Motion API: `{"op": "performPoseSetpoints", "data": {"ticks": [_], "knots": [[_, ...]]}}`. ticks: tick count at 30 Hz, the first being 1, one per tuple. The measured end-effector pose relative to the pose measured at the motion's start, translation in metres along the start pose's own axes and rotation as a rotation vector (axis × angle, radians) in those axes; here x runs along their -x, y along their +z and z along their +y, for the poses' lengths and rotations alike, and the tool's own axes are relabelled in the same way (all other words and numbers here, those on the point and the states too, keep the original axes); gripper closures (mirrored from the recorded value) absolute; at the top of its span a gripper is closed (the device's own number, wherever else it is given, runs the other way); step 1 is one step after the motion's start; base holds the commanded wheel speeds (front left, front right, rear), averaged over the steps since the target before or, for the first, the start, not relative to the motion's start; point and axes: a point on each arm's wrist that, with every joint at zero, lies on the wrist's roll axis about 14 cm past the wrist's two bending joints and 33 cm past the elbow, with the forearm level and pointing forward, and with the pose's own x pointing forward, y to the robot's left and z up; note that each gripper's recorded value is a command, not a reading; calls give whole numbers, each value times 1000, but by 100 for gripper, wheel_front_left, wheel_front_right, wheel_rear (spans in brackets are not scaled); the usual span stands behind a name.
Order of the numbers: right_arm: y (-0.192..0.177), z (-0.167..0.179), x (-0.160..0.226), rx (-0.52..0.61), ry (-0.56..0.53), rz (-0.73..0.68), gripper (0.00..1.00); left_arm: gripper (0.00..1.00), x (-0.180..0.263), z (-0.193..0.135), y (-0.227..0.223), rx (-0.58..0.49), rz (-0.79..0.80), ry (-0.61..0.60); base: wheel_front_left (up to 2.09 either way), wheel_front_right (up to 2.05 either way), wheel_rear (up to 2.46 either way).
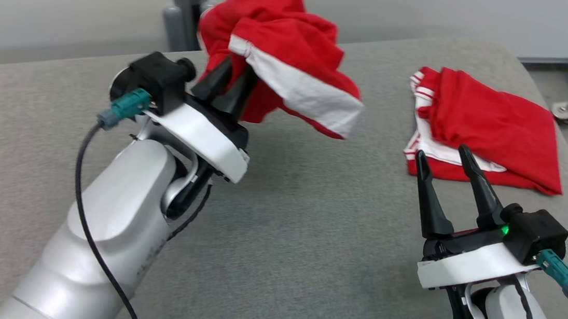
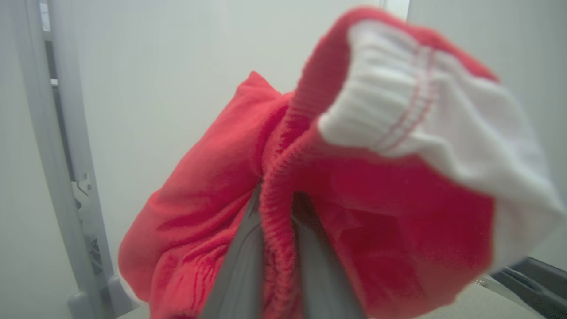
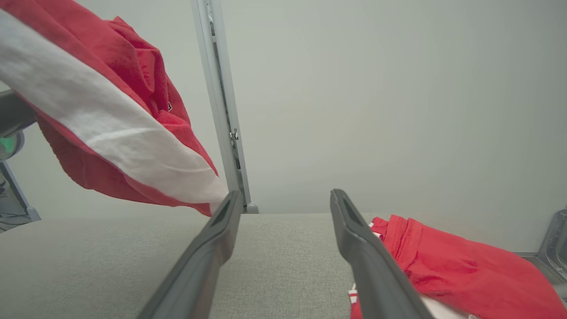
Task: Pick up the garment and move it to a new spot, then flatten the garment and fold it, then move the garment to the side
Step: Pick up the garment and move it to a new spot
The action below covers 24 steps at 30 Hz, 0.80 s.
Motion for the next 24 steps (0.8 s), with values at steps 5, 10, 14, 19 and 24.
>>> {"op": "performPoseSetpoints", "data": {"ticks": [5, 10, 14, 19, 24], "knots": [[1, -27, 11, 12, -80, 5, 0, 100, -6, -38, -30, -22, 27, -97, 0, 0, 0], [-2, -34, 13, 14, -101, 16, 0, 0, 35, 19, -112, -237, 315, 2, 0, 0, 0], [-5, -32, 10, 12, -95, 21, 0, 0, 66, 51, -142, -288, 454, 91, 0, 0, 0], [-12, -24, 3, 7, -70, 35, 0, 0, 77, 72, -131, -253, 437, 185, 0, 0, 0], [-14, -12, -2, 6, -34, 38, 0, 0, 92, 88, -116, -255, 413, 254, 0, 0, 0]]}}
